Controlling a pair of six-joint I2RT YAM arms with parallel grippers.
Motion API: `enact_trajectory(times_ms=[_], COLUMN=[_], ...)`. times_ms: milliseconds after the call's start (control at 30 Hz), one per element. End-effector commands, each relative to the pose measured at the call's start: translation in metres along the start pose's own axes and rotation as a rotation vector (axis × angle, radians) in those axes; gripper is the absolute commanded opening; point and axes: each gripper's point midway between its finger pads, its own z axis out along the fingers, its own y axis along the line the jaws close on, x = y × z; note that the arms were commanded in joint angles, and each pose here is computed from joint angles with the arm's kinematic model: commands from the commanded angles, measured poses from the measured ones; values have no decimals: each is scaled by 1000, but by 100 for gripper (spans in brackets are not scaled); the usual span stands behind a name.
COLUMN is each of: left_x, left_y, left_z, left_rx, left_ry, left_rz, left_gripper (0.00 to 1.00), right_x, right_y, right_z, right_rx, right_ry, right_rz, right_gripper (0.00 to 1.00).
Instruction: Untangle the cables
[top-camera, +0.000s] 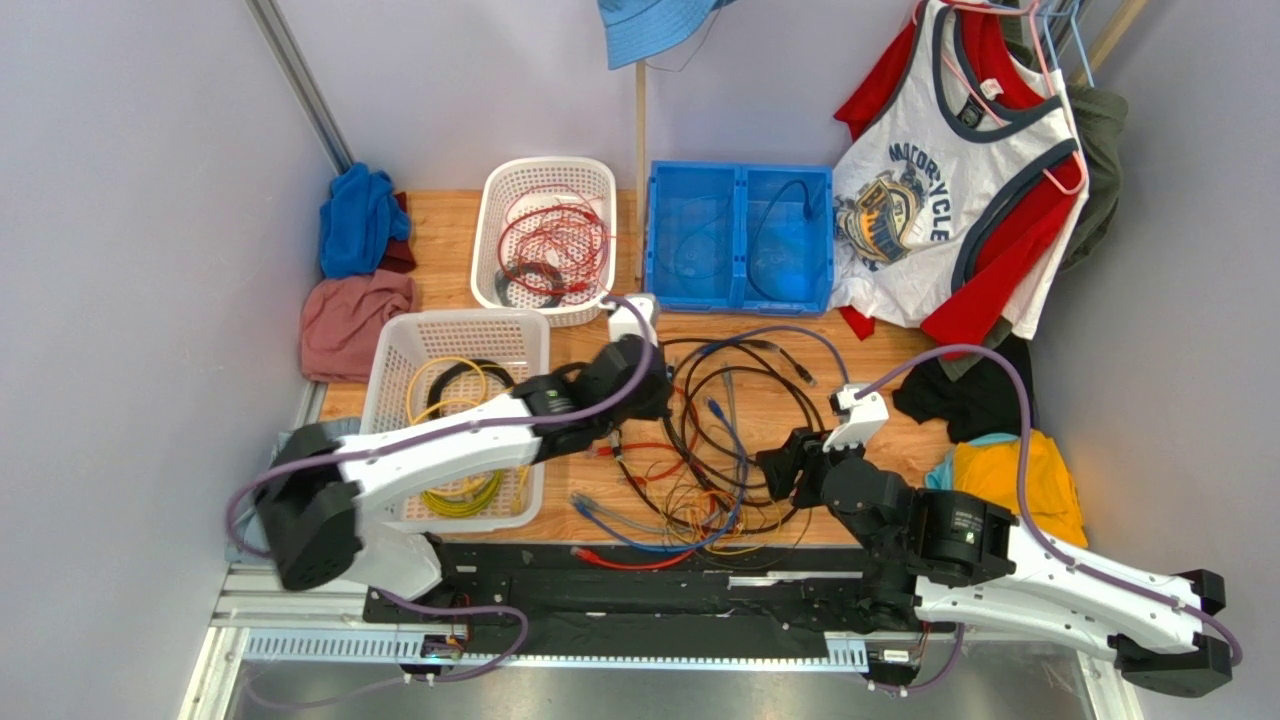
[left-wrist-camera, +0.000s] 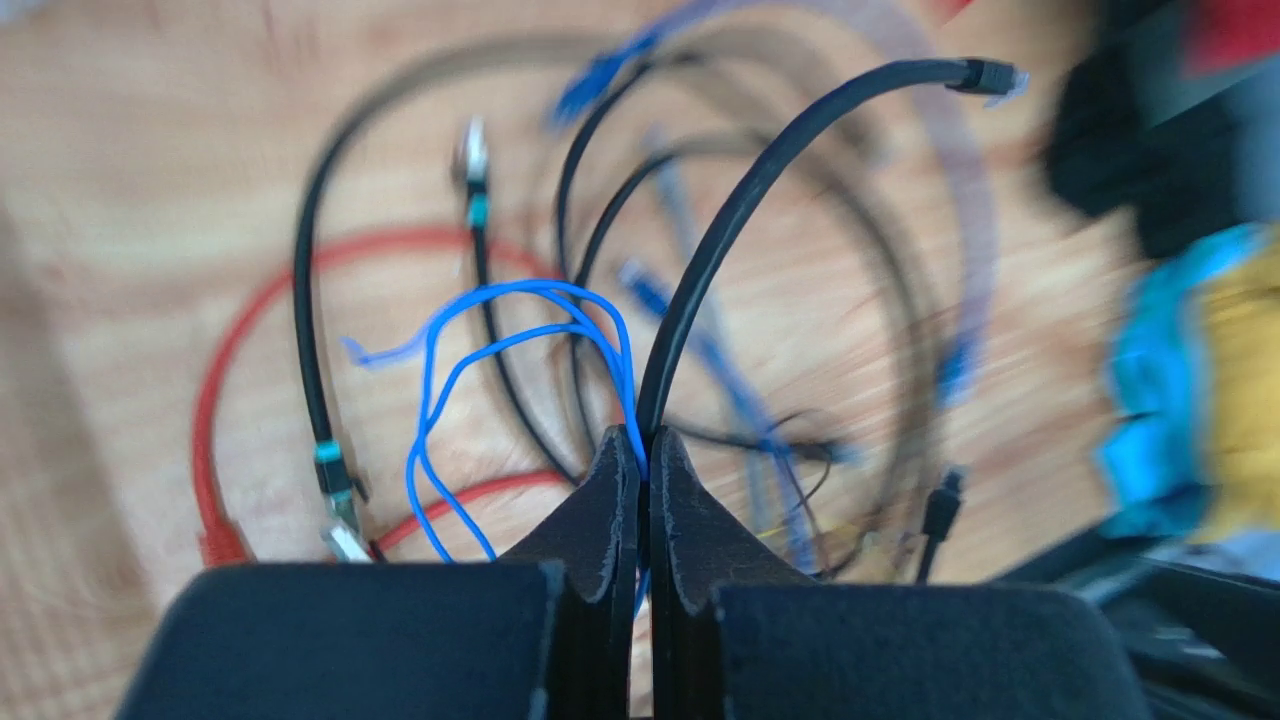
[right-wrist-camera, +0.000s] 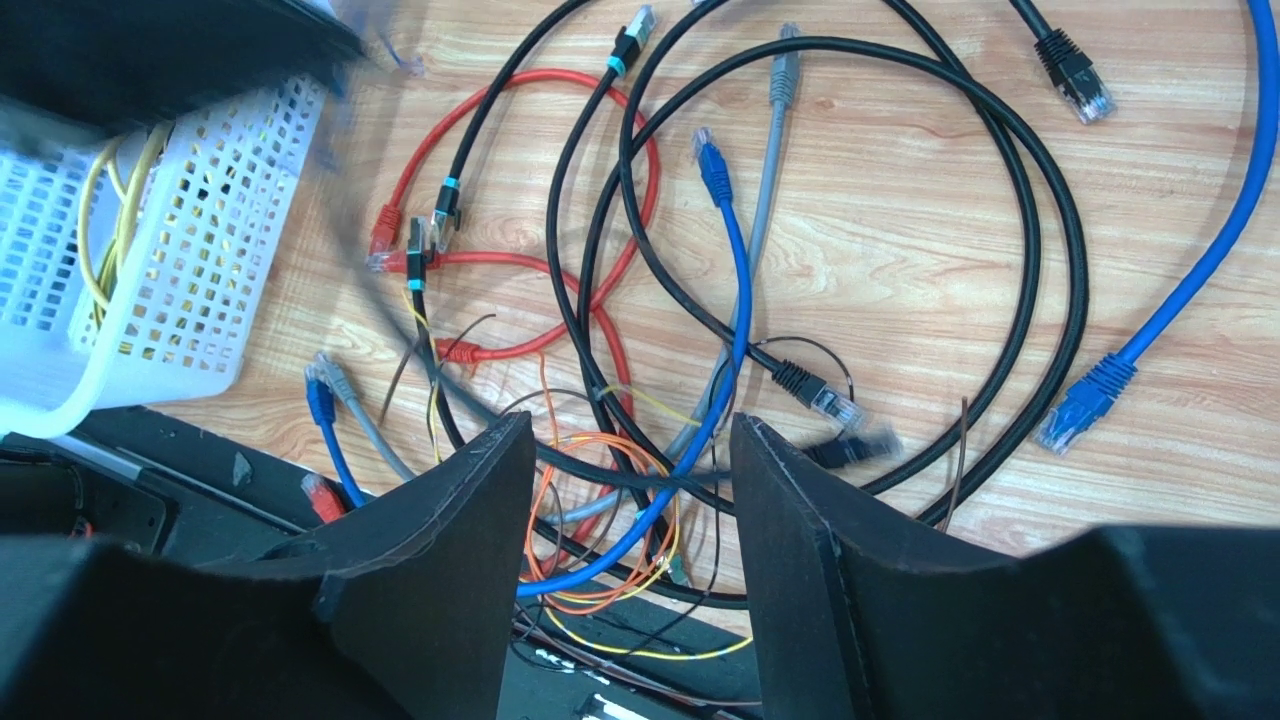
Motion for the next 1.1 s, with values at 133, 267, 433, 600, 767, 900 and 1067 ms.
enact_trajectory(times_ms=[133, 267, 433, 600, 767, 900, 1067], left_x=[-132, -131, -108, -94, -81, -77, -70], left_y=[-56, -74, -73, -49, -44, -48, -55], left_z=[-132, -137, -114, -87, -71, -69, -69], left_rx=[315, 356, 315, 161, 118, 140, 185], left_ry=[-329, -261, -191, -141, -96, -84, -61], left_rz=[59, 111, 132, 183, 207, 204, 209], left_gripper=[0, 0, 0, 0, 0, 0, 0], right_x=[-16, -39, -71, -88, -87, -83, -76], right_y=[15, 41, 50, 48, 40, 39, 49], right_z=[-2, -14, -34, -49, -47, -44, -33], right_rx=[-68, -211, -287, -303, -265, -250, -257], right_ry=[-54, -111, -193, -222, -217, -206, -187], right_rz=[66, 99, 77, 53, 39, 28, -3], right_gripper=[58, 62, 63, 61, 61, 60, 61])
